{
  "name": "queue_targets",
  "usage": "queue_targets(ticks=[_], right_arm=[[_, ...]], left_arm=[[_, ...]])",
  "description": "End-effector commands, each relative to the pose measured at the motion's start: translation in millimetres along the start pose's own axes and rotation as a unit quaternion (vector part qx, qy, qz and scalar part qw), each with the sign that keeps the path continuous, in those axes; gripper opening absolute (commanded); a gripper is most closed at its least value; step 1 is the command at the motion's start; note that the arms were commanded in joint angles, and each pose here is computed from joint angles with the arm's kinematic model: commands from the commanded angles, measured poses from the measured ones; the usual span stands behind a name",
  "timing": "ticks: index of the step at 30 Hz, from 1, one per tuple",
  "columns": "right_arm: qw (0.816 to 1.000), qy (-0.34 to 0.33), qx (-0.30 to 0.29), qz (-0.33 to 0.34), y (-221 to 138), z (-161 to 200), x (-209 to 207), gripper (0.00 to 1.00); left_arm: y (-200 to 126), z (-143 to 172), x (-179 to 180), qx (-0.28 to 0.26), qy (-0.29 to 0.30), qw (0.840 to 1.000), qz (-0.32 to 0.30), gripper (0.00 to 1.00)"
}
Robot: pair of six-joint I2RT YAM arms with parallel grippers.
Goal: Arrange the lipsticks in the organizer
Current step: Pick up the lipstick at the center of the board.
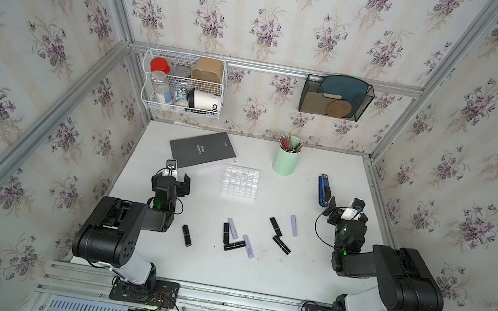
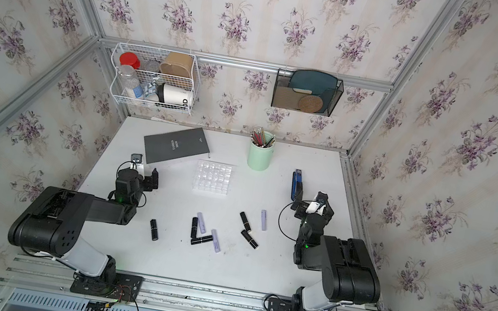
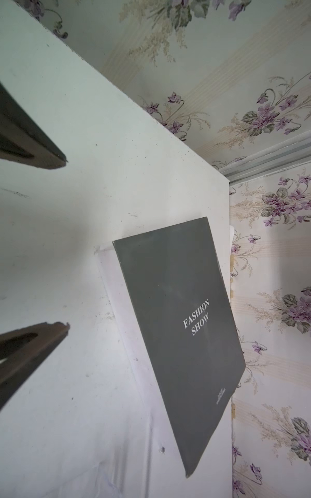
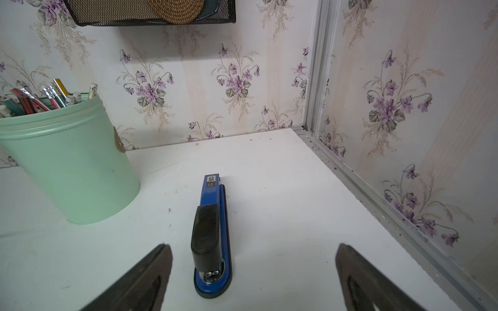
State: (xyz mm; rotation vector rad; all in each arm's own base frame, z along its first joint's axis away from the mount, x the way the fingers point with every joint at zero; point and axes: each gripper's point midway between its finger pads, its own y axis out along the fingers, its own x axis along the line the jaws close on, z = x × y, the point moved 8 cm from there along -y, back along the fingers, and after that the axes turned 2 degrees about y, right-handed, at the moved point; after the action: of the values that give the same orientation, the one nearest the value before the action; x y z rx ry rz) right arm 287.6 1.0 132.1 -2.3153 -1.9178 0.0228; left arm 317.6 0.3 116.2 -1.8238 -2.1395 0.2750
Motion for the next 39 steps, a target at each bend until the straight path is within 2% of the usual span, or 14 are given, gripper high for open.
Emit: queue_targets(ticks=[1, 18, 19, 22, 25, 26, 28, 32, 35, 36, 37, 38, 39], right_arm=[[1.000, 0.005, -0.015, 0.001, 1, -5, 0, 1.00], [1.000, 0.002, -0.019, 0.004, -1, -6, 1, 1.00], [0.999, -0.001, -0.025, 0.023, -3, -8, 2, 1.00], [0.999, -0.006, -0.044, 0.018, -12, -10, 4, 1.00], [0.998, -0.010, -0.058, 0.024, -19, -15, 4, 1.00], [0.997, -0.022, -0.036, 0.066, -11, -22, 8, 1.00], [0.998, -0.025, -0.007, 0.059, 5, -49, 21, 1.00], [0.998, 0.040, 0.025, 0.036, 10, -96, 42, 1.00], [0.993, 0.057, 0.107, 0.006, 7, -124, 65, 1.00], [0.987, 0.077, 0.136, -0.026, 9, -133, 74, 1.00], [0.976, 0.129, 0.166, -0.055, 11, -142, 80, 1.00], [0.959, 0.183, 0.193, -0.094, 13, -153, 85, 1.00], [0.934, 0.218, 0.211, -0.188, 12, -163, 92, 1.00]], left_arm=[[1, -8, 0, -0.021, -0.003, 1.000, 0.002, 0.92], [1, -7, 0, -0.020, -0.003, 1.000, 0.002, 0.92], [0, -10, 0, -0.026, -0.001, 1.000, 0.001, 1.00], [-17, -39, -4, -0.027, 0.018, 0.999, -0.009, 0.99], [-44, -72, -4, -0.053, 0.023, 0.998, -0.032, 0.99], [-54, -83, 1, -0.060, 0.010, 0.997, -0.050, 0.99], [-66, -94, 6, -0.067, -0.008, 0.996, -0.060, 0.99], [-85, -117, 8, -0.038, -0.041, 0.998, -0.038, 0.99], [-103, -139, 10, -0.002, -0.082, 0.997, -0.013, 0.99], [-110, -146, 12, 0.019, -0.108, 0.994, -0.014, 0.99], [-117, -152, 14, 0.038, -0.133, 0.990, -0.013, 0.99], [-122, -155, 16, 0.057, -0.150, 0.987, -0.007, 0.99], [-126, -160, 16, 0.068, -0.167, 0.984, 0.005, 0.99]])
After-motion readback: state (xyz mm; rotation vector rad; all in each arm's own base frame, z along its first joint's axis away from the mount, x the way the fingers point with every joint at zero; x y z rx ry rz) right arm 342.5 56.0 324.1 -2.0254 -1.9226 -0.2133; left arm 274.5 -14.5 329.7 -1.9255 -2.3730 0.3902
